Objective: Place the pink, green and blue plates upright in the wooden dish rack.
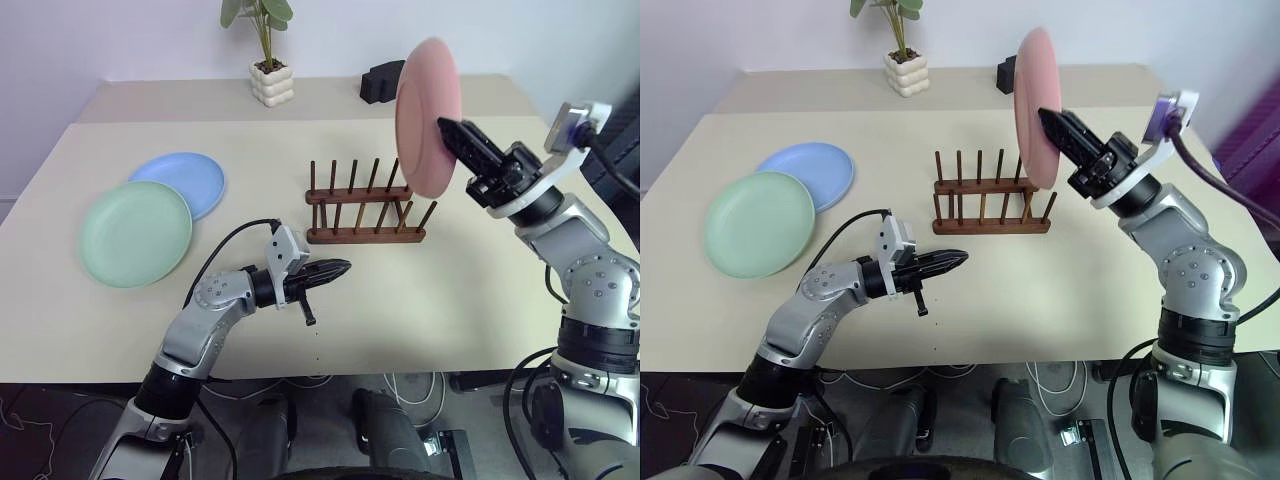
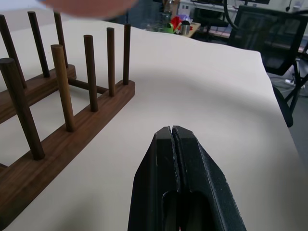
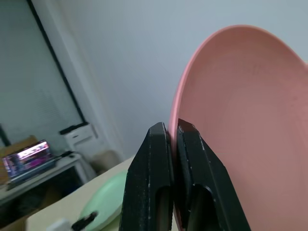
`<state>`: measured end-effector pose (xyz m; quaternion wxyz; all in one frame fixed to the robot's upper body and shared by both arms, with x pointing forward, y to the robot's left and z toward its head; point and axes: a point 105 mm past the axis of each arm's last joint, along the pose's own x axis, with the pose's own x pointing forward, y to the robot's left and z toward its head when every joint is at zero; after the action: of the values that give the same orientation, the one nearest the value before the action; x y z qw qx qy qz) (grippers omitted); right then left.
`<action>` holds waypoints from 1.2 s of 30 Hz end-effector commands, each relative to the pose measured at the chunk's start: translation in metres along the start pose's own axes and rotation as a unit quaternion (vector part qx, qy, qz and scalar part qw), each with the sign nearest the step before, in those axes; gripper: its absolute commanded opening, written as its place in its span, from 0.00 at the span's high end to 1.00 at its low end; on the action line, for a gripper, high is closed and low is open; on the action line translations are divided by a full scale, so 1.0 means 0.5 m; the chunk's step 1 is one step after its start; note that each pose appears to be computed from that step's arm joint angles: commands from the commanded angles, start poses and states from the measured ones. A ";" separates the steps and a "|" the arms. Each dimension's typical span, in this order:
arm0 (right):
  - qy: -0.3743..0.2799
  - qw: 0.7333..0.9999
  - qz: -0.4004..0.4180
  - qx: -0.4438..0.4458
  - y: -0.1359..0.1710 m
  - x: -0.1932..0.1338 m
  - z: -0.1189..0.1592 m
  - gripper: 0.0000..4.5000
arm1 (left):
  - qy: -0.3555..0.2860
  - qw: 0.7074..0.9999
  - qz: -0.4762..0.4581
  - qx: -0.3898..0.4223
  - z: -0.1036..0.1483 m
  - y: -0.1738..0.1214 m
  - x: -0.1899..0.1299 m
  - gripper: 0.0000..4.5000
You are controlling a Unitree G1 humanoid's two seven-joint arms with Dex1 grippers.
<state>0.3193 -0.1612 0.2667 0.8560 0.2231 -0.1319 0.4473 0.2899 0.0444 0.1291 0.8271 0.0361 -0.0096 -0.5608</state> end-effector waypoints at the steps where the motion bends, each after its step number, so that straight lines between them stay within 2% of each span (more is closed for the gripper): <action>1: -0.030 1.000 0.008 0.005 0.011 0.005 0.021 0.98 | -0.015 1.000 -0.008 0.013 0.019 -0.010 0.001 1.00; 21: -0.044 0.994 -0.048 0.084 -0.051 -0.018 0.003 0.98 | -0.013 1.000 -0.007 0.010 0.015 -0.010 0.002 1.00; 25: -0.048 0.994 -0.056 0.083 -0.056 -0.019 0.004 0.68 | -0.012 1.000 -0.007 0.010 0.014 -0.010 0.002 1.00; 27: -0.049 0.994 -0.059 0.081 -0.058 -0.019 0.004 0.45 | -0.012 1.000 -0.006 0.010 0.014 -0.010 0.002 1.00; 30: -0.082 0.988 -0.127 0.016 -0.102 -0.023 0.033 0.13 | -0.012 1.000 -0.006 0.010 0.014 -0.010 0.001 1.00; 32: -0.110 0.980 -0.165 -0.021 -0.125 -0.030 0.062 0.13 | -0.012 1.000 -0.005 0.010 0.014 -0.010 0.001 1.00; 36: -0.124 0.963 -0.202 -0.127 -0.136 -0.036 0.108 0.13 | -0.011 1.000 -0.004 0.011 0.013 -0.009 0.000 1.00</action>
<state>0.3687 -0.2250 0.2662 0.9232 0.2290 -0.2004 0.2346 0.2893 0.0441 0.1278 0.8271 0.0362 -0.0074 -0.5609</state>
